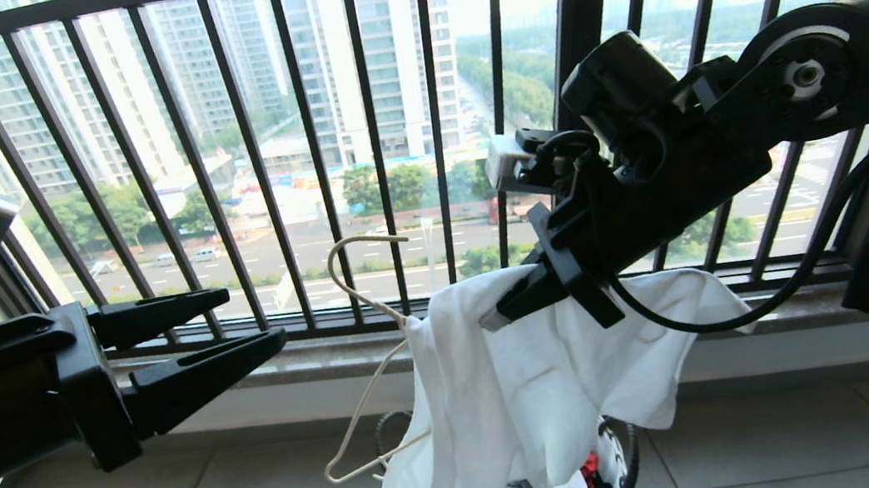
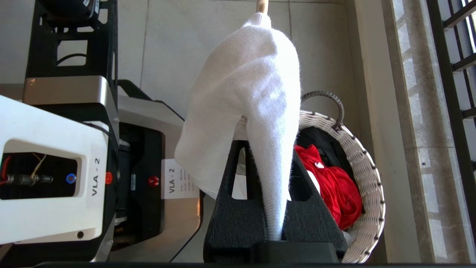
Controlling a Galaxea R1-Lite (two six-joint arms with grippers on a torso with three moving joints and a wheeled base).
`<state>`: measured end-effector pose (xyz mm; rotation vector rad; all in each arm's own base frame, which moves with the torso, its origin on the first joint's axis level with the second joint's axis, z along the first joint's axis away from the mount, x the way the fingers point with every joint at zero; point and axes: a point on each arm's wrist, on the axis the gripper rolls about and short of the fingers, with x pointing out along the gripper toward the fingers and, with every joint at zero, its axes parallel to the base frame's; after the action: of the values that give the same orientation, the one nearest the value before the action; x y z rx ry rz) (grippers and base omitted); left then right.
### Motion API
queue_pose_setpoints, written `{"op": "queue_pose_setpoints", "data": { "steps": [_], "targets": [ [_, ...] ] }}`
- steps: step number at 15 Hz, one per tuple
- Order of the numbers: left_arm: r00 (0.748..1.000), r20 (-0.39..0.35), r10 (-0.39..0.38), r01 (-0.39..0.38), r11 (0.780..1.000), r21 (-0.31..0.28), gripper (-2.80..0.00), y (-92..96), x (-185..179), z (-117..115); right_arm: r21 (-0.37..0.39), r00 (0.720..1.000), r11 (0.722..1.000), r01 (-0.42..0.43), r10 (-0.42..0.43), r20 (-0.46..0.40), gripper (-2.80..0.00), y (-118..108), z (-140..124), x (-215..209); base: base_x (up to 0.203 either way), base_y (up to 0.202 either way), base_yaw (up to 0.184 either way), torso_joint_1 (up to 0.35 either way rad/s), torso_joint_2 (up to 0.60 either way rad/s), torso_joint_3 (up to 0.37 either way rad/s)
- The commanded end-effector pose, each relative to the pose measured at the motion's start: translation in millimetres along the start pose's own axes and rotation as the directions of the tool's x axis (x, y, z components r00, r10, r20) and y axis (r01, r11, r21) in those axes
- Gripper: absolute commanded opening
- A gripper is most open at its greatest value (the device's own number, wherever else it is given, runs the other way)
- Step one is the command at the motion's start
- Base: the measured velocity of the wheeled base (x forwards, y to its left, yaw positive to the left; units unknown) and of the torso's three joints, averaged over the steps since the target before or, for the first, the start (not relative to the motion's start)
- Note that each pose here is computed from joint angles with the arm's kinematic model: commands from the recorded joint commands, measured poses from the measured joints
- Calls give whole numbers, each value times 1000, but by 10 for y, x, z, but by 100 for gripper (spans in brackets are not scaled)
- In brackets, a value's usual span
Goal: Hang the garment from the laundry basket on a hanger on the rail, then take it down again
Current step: Hang the clothes on the clothes rack
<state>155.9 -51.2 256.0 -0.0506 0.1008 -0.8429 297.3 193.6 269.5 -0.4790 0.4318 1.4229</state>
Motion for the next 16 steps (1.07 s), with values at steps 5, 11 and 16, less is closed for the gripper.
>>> {"op": "queue_pose_setpoints", "data": {
  "steps": [5,11,16],
  "targets": [
    [999,-53,0,-3,999,-47,-280,6,-6,115,26,999,999,43,-44,16,-280,-83,-47,-183,0,0,0,0,0,0],
    [927,-367,-78,-70,925,-374,-280,102,321,279,50,996,996,73,-76,46,-280,-129,-12,-296,0,0,0,0,0,0],
    [904,-420,-80,-116,899,-423,-280,86,528,223,147,985,985,94,-114,133,-280,-154,80,-465,0,0,0,0,0,0]
  ]
}}
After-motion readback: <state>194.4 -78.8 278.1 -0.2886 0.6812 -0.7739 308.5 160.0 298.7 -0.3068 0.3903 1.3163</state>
